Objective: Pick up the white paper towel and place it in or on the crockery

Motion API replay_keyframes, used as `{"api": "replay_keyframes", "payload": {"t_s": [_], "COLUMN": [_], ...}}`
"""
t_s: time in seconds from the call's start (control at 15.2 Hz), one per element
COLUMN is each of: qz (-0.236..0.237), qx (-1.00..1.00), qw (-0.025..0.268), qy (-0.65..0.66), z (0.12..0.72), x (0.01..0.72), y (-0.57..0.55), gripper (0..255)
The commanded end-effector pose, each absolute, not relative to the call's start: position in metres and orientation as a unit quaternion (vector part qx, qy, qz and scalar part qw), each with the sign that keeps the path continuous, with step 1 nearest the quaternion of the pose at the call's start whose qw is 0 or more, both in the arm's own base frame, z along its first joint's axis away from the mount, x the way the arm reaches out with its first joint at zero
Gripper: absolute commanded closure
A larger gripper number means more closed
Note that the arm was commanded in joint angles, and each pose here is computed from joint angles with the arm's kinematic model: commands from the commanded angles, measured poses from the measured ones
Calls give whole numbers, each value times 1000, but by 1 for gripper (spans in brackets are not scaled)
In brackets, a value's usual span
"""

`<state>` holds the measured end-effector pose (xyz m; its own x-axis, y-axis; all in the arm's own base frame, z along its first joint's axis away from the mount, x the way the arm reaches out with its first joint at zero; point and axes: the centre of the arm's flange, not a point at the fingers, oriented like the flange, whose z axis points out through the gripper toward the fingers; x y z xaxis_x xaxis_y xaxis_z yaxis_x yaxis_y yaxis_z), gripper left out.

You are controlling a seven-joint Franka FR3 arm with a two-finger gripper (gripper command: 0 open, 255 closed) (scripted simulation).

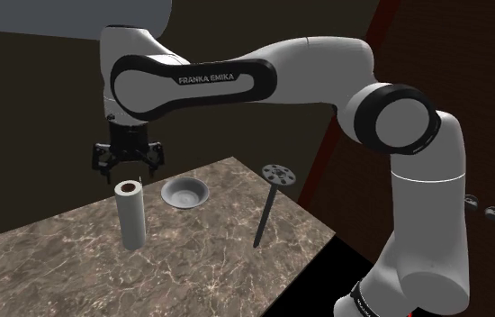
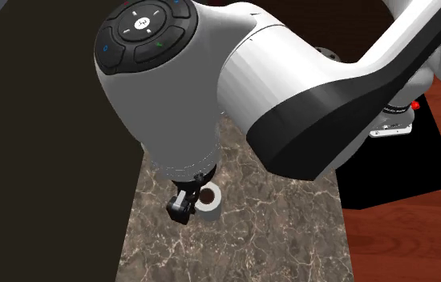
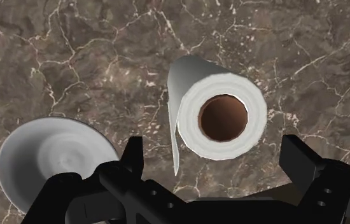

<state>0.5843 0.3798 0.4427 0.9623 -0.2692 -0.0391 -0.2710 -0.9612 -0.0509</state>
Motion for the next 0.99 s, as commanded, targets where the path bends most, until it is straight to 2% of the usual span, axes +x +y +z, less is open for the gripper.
{"api": "replay_keyframes", "payload": {"t_s": [0.0,0.4,0.86,0.92], "qz": [16,16,16,16], "qx": [-990,-990,-990,-990], "qw": [29,29,29,29], "qy": [138,138,138,138], "z": [433,404,404,404], "x": [588,587,587,587], "y": [385,387,387,387], "gripper": [0,0,0,255]}}
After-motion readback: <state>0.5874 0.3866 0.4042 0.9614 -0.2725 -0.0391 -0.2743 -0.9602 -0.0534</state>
